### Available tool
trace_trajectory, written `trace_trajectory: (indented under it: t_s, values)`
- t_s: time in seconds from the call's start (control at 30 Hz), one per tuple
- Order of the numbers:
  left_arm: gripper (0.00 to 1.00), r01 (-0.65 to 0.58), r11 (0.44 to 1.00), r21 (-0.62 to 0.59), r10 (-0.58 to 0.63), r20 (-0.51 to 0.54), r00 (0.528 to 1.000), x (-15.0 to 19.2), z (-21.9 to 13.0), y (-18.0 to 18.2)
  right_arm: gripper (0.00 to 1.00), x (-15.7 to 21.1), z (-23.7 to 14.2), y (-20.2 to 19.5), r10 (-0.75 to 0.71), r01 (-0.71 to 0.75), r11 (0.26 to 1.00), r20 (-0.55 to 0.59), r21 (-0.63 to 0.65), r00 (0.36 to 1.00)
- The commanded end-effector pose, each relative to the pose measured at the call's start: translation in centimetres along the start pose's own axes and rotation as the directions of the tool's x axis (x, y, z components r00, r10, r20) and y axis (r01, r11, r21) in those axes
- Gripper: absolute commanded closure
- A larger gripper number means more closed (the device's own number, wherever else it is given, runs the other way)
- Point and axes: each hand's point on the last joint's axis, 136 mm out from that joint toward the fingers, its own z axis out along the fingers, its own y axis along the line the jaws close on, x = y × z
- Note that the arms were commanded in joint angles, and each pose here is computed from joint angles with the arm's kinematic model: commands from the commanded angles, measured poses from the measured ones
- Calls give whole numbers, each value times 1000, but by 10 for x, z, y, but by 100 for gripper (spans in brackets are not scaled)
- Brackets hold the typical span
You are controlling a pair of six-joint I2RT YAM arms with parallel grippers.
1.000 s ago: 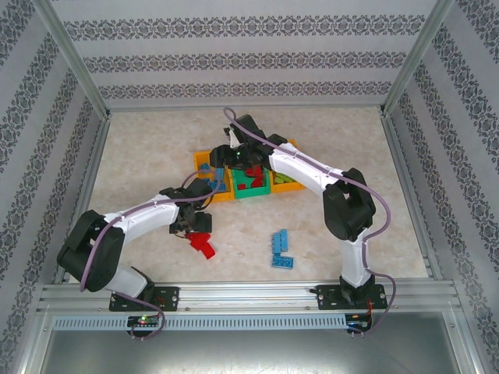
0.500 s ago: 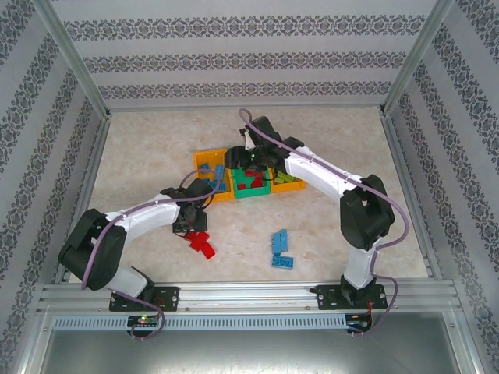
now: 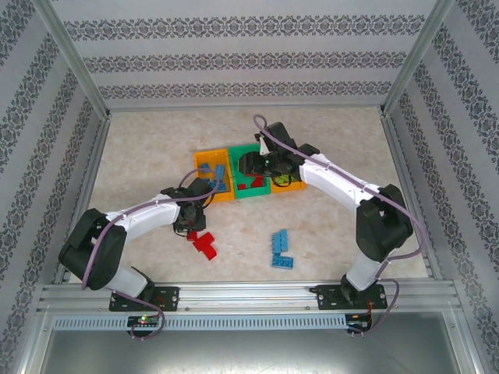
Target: Sort the legos into containers by color
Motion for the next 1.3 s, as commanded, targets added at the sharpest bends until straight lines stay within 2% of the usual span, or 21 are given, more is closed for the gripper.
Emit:
trace_trajectory:
  t_s: [0.0,0.17,0.37,0.53,0.7,0.77,0.83,1.07,1.17,1.27]
  values:
    - [71,-11,999,-32,12,23,1000,-4,1,5,38,-2,-22,-15,-26,24,998,50,51,998]
    - [74,-2,1000,-9,3,59,998,-13,-13,1,37,10,-40,-41,-37,29,993,71,114,997]
    - [75,-24,996,89,11,143,990,-39,-56,-23,36,49,-56,-76,-49,43,977,26,211,998]
    - [75,-106,965,241,39,267,963,-83,-108,-79,36,85,-67,-97,-20,11,972,34,233,999]
    - [75,-185,914,360,68,315,947,-130,-127,-144,35,116,-66,-90,-112,104,977,28,188,993]
    - [75,-201,903,379,80,311,947,-147,-122,-166,31,129,-65,-87,-164,158,968,16,193,986]
    - [75,-210,905,370,96,304,948,-163,-112,-182,31,143,-63,-80,-207,202,964,8,175,978]
    - [73,-175,928,330,96,241,966,-197,-71,-198,28,175,-56,-45,-345,341,932,10,121,939]
    - [69,-170,934,315,97,234,967,-201,-64,-199,26,187,-50,-26,-401,399,913,7,84,916]
    - [54,-165,938,304,93,238,967,-203,-63,-198,25,200,-42,0,-476,476,879,-3,34,879]
